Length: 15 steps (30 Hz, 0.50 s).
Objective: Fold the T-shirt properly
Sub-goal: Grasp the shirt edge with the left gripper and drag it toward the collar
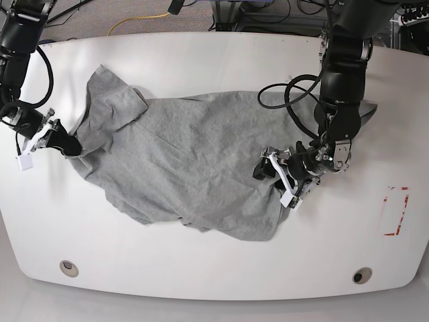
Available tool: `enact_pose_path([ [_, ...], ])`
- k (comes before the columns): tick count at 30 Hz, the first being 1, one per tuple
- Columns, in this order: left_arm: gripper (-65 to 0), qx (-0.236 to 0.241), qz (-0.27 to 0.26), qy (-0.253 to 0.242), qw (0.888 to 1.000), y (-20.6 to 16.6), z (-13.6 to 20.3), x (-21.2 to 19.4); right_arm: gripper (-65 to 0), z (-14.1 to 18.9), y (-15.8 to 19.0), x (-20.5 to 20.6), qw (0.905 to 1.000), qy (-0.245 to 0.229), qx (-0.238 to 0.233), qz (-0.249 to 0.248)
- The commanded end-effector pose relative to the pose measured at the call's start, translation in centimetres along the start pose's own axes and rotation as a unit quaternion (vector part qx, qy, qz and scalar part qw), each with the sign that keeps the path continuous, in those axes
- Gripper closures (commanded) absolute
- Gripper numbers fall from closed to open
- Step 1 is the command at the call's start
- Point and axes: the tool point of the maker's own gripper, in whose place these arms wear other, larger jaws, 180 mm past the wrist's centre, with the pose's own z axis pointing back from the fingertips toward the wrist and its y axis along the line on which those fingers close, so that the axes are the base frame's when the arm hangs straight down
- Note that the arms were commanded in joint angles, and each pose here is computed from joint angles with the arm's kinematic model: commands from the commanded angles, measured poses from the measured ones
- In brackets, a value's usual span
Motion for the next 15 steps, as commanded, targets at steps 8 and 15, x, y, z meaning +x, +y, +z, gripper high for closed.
enact_pose_path([
  [8, -39.0, 0.004, -0.045, -0.049, 0.998, -0.8, 2.0, 3.7, 0.0, 0.9, 0.6, 2.4, 0.9994, -0.028, 0.006, 0.022],
  [15, -39.3, 0.003, -0.053, -0.026, 0.998, -0.9, 2.1, 3.2, 0.0, 0.9, 0.6, 2.4, 0.9994, -0.028, 0.006, 0.022],
])
